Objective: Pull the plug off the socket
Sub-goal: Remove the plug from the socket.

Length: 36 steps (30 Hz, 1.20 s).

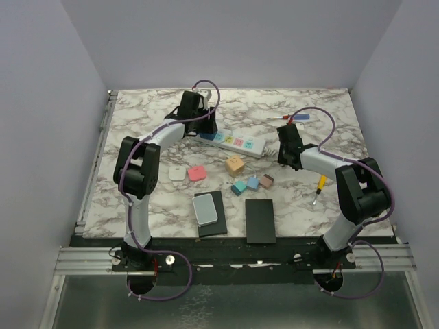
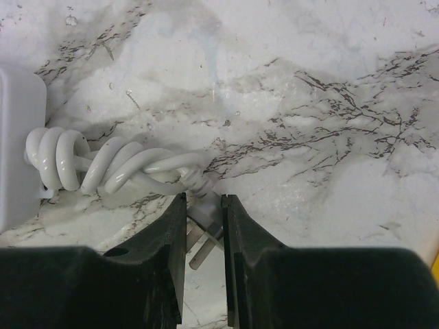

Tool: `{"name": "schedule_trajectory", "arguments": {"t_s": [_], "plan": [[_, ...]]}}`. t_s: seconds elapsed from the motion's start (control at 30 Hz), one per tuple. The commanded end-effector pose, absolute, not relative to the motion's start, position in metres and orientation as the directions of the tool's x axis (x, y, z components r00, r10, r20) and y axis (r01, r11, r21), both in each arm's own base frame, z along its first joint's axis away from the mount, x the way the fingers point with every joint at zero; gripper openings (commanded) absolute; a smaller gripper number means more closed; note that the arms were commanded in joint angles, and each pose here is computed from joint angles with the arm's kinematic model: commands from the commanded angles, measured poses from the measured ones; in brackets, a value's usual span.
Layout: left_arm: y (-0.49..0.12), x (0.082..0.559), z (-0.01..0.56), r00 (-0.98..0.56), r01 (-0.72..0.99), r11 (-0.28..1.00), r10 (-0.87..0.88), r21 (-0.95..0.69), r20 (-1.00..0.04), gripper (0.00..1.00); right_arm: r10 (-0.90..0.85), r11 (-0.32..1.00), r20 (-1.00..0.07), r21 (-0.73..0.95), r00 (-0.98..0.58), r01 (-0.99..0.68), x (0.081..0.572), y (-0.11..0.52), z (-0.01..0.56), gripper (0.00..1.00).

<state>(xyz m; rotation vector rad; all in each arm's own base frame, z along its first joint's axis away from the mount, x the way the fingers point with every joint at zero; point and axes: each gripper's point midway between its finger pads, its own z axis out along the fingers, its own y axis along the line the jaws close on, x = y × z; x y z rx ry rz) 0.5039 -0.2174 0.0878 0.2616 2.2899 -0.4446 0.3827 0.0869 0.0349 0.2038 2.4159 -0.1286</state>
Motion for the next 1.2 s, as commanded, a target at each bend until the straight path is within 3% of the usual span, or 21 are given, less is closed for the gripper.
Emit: {"name": "schedule_trajectory", "arguments": {"t_s": [0.0, 0.87, 1.17], "plan": [[-0.205, 0.505, 0.077, -0.74, 0.245, 0.911, -0.045, -0.332, -0.671, 0.0, 0.106, 0.979, -0.587, -0.081, -0.802, 0.189, 0.361, 0.078, 0.009, 0.06], [-0.203, 0.494, 0.078, -0.648, 0.32, 0.947, 0.221, 0.003, -0.729, 0.0, 0.102, 0.976, -0.583, -0.097, -0.806, 0.194, 0.363, 0.076, 0.009, 0.05], [-0.209, 0.493, 0.079, -0.652, 0.329, 0.944, 0.223, -0.006, -0.725, 0.0, 0.101, 0.976, -0.582, -0.101, -0.807, 0.195, 0.363, 0.075, 0.01, 0.05]]}}
